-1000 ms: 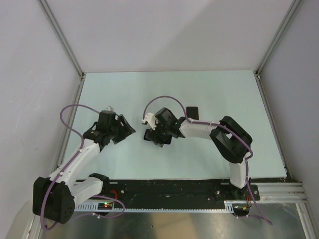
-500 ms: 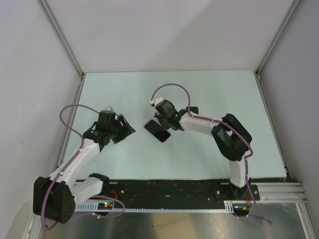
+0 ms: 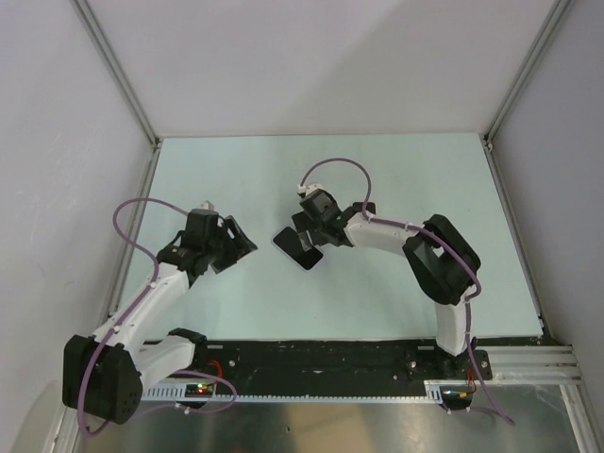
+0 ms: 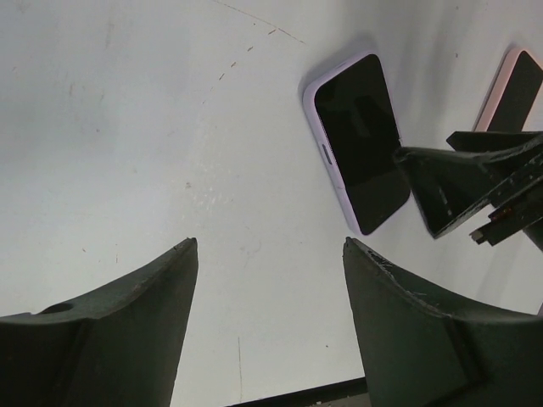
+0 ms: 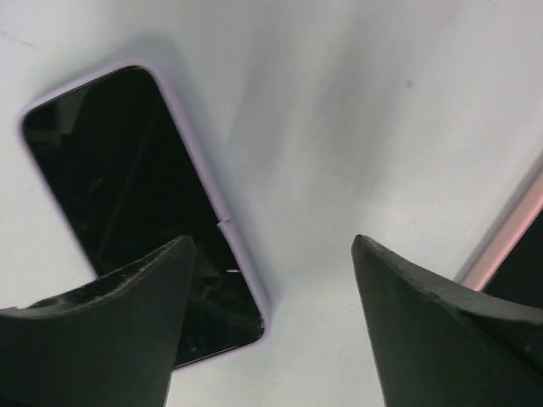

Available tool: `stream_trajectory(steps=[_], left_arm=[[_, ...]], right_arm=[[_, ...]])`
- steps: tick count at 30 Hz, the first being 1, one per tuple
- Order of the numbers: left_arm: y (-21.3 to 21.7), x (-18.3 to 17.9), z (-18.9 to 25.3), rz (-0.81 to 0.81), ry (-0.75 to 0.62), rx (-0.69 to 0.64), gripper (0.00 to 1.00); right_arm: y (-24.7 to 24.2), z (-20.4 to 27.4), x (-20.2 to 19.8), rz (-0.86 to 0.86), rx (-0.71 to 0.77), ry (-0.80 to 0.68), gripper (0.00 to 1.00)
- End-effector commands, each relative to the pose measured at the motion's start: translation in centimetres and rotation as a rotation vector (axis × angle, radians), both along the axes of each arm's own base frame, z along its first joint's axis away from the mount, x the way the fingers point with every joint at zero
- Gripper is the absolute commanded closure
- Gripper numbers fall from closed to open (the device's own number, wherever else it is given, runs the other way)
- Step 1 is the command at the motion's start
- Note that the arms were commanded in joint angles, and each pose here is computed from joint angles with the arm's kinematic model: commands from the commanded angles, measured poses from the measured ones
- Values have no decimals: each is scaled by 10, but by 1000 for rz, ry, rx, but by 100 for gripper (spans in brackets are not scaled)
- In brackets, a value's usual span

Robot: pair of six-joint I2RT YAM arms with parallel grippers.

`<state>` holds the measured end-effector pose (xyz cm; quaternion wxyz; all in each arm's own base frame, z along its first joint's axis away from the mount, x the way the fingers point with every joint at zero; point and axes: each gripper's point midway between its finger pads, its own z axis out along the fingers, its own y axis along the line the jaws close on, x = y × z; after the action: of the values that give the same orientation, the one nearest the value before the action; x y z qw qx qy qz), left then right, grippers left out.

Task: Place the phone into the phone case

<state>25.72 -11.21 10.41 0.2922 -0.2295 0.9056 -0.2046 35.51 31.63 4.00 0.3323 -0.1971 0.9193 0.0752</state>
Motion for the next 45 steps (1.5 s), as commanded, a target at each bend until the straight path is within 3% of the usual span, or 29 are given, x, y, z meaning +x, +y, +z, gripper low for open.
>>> stream_trajectory(steps=[1, 3, 6, 27, 37, 41, 45], left_arm=[[-1, 3, 7, 0, -35, -22, 26], [-1, 3, 7, 0, -37, -21, 25], [-1, 3, 6, -1, -36, -20, 24], [-1, 4, 6, -4, -33, -17, 23], [-1, 5, 5, -3, -30, -15, 23], [-1, 5, 6, -2, -31, -17, 23], [-2, 6, 7, -3, -31, -18, 23]], right_arm=[[33, 33, -6, 96, 135, -53, 11], [40, 32, -11, 132, 141, -52, 3], [46, 32, -15, 157, 160, -50, 1], [67, -6, -30, 339, 58, -68, 1], [61, -30, -24, 324, -29, -39, 1], [57, -35, -23, 286, -45, -28, 12], [46, -36, -17, 202, -76, -35, 39]])
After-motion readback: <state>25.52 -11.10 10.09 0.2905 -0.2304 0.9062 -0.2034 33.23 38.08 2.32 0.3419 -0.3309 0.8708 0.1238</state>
